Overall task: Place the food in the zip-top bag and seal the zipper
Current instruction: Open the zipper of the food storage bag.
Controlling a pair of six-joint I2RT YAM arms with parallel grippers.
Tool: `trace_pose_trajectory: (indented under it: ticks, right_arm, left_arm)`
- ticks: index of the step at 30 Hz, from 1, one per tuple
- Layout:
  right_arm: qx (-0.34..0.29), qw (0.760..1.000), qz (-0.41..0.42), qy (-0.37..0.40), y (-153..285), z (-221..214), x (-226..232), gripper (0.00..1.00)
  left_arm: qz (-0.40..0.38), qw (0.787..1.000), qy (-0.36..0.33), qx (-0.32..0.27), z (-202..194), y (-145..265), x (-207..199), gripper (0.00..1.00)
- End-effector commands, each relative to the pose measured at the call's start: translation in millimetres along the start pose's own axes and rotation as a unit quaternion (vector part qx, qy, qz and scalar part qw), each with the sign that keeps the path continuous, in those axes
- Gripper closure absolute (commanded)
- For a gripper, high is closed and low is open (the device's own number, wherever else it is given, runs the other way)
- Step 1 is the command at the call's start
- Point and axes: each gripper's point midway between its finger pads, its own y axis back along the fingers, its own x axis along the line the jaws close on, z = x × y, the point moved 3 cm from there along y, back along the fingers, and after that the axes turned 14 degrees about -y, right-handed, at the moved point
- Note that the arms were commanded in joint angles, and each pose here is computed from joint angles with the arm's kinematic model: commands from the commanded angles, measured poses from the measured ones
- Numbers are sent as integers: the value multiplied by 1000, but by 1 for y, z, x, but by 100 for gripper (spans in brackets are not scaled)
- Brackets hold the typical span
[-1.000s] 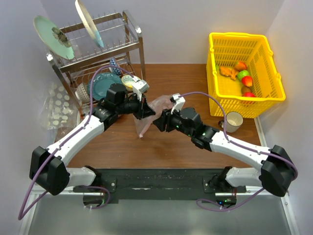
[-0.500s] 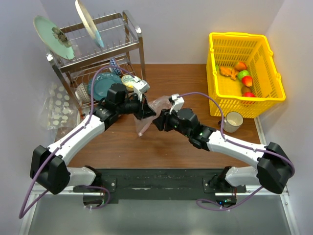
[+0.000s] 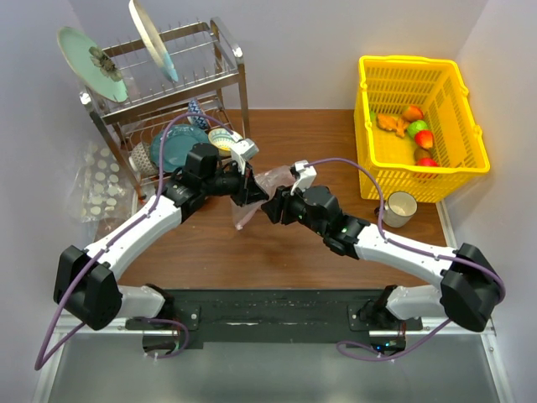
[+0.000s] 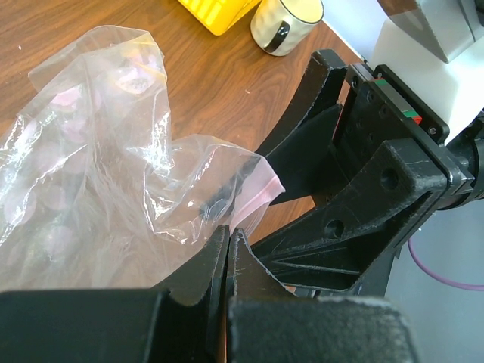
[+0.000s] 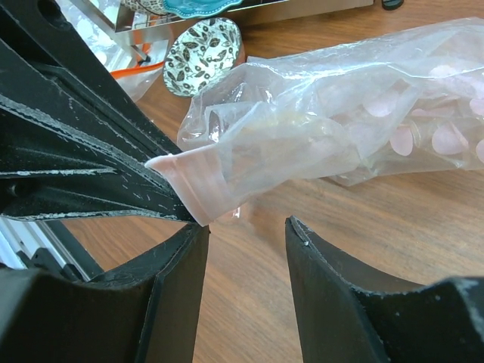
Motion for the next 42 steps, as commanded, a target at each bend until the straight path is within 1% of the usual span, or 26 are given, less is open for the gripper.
trace_pose_trajectory:
  ticks: [1, 2, 6, 11, 15, 20, 28, 33, 37, 39, 40, 41, 42]
  right_arm:
    - [-52, 998, 23, -11, 0, 26, 19, 50]
    - [-53, 998, 29, -9, 2, 27, 21, 50]
    - [-57, 997, 44, -10, 11, 26, 26, 41]
    - [-66, 997, 47, -8, 15, 27, 26, 39]
    - [-66, 998, 18, -4, 11, 30, 20, 42]
    - [-71, 997, 9, 0, 10, 30, 16, 47]
    - [-71, 997, -14, -6, 2, 26, 8, 49]
    - [-81, 996, -45, -17, -2, 27, -2, 51]
    - [-92, 994, -53, -22, 1, 29, -6, 53]
    - [-96, 994, -46, -24, 2, 31, -3, 58]
    - [-96, 994, -42, -19, 3, 32, -2, 64]
    - [-97, 994, -37, -17, 3, 33, 0, 77]
    - [-101, 994, -32, -17, 4, 36, 3, 83]
  left_arm:
    - [-8, 999, -15, -34, 27, 5, -4, 100]
    - [-1, 999, -15, -35, 27, 5, -2, 100]
    - [7, 999, -18, -38, 28, 7, -1, 100]
    - [4, 999, -18, -40, 29, 7, -3, 100]
    - [3, 999, -19, -42, 30, 8, -3, 100]
    - [7, 999, -19, -45, 32, 9, -3, 100]
    - [-2, 998, -24, -62, 38, 15, -9, 100]
    - [-3, 997, -32, -74, 43, 19, -12, 100]
    - [0, 996, -33, -77, 44, 21, -12, 100]
    - [0, 996, -33, -77, 44, 21, -13, 100]
    - [1, 996, -33, -77, 44, 21, -12, 100]
    - [4, 997, -32, -77, 44, 21, -11, 100]
    - [6, 997, -32, -77, 44, 21, -11, 100]
